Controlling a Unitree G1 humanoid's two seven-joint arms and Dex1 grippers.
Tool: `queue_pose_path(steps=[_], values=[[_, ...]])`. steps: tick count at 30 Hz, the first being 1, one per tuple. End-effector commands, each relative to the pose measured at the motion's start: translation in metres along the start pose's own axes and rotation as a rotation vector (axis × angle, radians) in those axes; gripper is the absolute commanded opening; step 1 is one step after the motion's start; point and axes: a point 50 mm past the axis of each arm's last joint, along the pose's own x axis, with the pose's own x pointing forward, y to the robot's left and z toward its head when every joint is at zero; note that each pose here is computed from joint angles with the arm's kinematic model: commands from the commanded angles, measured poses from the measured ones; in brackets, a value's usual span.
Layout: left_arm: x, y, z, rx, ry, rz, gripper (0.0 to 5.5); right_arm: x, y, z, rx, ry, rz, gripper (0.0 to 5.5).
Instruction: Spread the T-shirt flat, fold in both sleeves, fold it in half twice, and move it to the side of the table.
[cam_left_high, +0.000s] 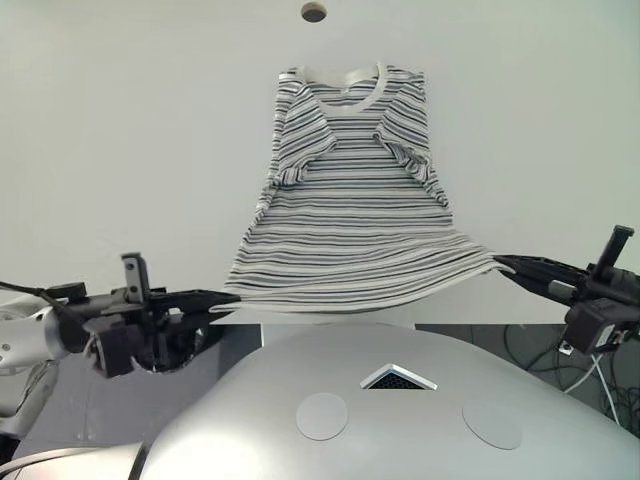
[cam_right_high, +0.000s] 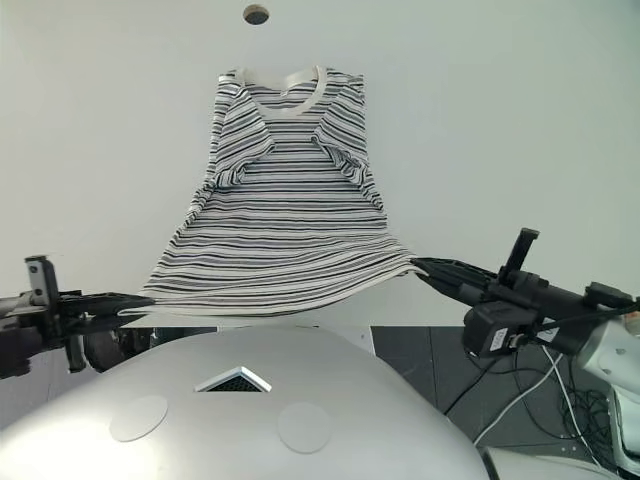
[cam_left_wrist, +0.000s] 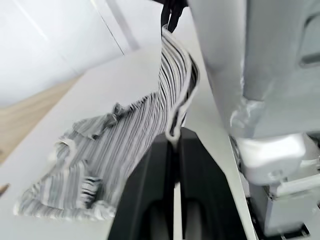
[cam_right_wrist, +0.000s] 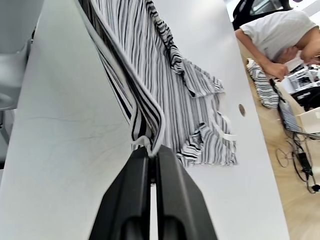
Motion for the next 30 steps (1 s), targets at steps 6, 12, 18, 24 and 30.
queue_pose_path(steps=[6,12,18,24,30], values=[[-0.008,0.005,0.02,0.179,0.014,0.145,0.0,-0.018,-0.008,0.013,-0.009,-0.027,-0.062,0.01],[0.016,0.05,-0.015,0.404,0.169,0.304,0.0,0.017,-0.038,-0.005,-0.066,0.038,-0.04,0.01],[0.021,0.101,-0.031,0.556,0.264,0.518,0.0,0.07,-0.101,-0.042,-0.112,0.099,-0.152,0.01],[0.032,0.124,-0.058,0.59,0.35,0.523,0.0,0.115,-0.148,-0.072,-0.033,0.101,-0.174,0.01],[0.045,0.151,-0.088,0.597,0.428,0.495,0.0,0.158,-0.162,-0.1,0.047,0.14,-0.126,0.01]])
